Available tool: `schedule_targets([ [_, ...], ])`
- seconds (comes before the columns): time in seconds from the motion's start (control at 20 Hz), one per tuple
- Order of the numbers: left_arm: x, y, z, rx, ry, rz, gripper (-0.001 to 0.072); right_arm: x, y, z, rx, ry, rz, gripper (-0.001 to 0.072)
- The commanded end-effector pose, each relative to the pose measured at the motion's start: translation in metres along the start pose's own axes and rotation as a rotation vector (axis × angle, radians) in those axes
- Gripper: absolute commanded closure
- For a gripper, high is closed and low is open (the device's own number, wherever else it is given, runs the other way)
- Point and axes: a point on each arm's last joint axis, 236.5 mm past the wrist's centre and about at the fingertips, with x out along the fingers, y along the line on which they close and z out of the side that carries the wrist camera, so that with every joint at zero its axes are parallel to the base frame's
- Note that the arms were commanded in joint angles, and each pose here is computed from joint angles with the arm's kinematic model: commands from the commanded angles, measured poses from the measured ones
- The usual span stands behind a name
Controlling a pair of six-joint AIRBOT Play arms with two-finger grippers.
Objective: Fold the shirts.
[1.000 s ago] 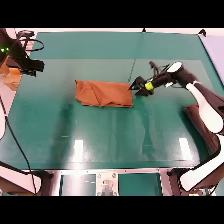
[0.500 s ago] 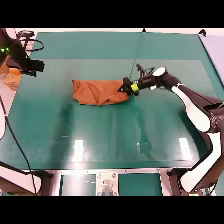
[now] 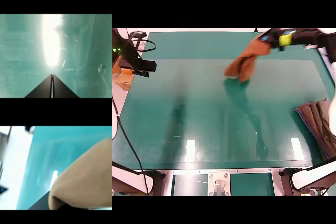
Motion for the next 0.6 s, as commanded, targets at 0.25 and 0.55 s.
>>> schedule_targets([
  [0.25, 0.000, -0.010, 0.001, -0.024, -0.003, -0.042, 0.0688, -0.223, -0.133, 0.065, 0.187, -0.278, -0.248, 0.0693],
  [0.55, 0.000, -0.011, 0.001, -0.043, -0.004, -0.048, 0.0687, -0.332, -0.190, 0.024, 0.321, -0.302, -0.413, 0.0693],
])
